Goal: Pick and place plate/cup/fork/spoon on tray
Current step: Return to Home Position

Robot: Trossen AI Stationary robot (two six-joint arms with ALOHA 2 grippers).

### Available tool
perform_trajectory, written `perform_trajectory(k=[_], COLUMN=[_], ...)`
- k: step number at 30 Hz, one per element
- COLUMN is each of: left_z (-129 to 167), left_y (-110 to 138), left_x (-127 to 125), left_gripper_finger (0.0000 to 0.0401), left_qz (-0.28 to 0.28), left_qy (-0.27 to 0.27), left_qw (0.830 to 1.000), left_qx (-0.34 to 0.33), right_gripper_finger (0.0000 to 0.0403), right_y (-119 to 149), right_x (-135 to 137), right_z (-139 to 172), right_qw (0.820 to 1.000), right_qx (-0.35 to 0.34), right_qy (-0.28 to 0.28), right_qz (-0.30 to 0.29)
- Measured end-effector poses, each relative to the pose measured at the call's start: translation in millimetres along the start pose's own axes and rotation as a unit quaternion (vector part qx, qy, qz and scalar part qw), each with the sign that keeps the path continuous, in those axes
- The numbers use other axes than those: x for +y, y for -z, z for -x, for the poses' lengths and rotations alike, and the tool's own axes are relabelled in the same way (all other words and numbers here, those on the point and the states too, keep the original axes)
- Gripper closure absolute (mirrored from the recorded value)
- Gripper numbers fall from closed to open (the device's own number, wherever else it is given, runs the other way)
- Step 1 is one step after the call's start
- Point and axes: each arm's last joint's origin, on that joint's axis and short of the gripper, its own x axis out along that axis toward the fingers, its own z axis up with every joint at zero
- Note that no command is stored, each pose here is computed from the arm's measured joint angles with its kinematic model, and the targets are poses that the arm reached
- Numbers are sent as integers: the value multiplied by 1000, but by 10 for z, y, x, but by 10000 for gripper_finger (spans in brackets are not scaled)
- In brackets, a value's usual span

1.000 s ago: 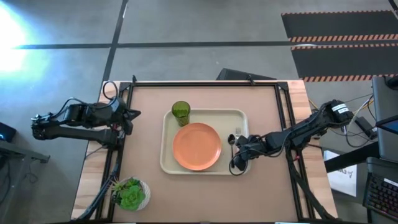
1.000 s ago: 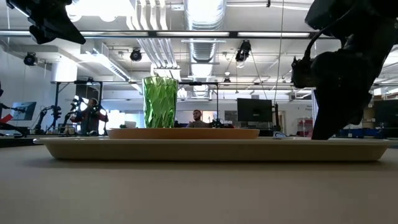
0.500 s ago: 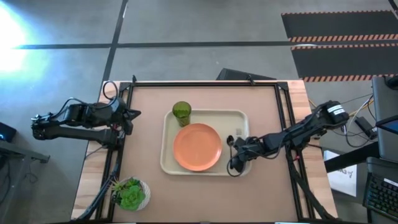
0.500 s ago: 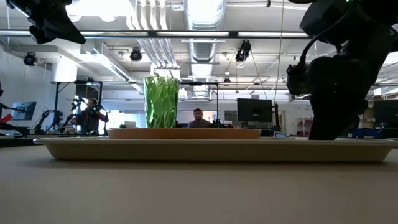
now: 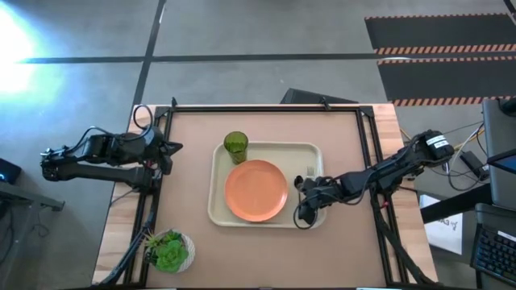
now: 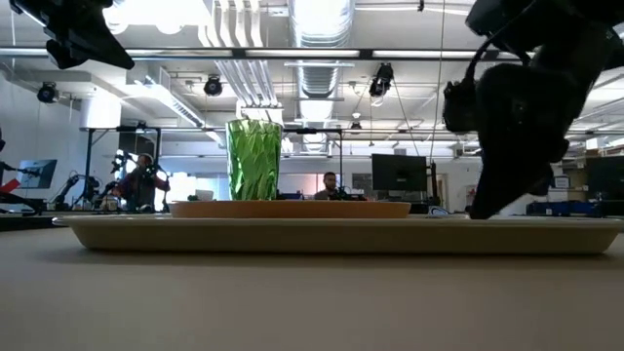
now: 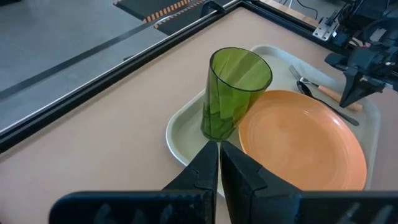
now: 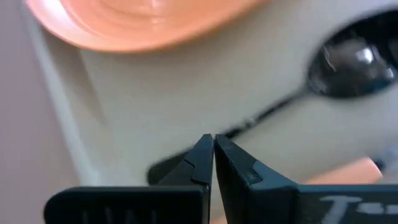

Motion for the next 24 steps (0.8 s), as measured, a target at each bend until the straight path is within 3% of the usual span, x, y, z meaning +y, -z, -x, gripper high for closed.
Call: perform_trajectory(k=[6,13,19,24], left_z=[-2,-41,-55,-10], left_y=[1,39,40,109], left_x=[-1,-1,-9,37], left_gripper_finger=[401,401,401,401], left_qz=[-2,-59,-104,-123], left_qy=[0,-3,9,49], left_qw=[1000,998,994,988], left_qx=[0,8,-17,-73], right_gripper_finger=[394,394,394,394], right_y=[-177,-467,-717,-901], right_x=[171,394,432,377], right_z=[82,275,633,1029], right_qw=[999,989,982,963], right_qx=[-28,-102,-128,-195], right_qy=[-20,-4,25,43], right_qz=[38,107,138,182])
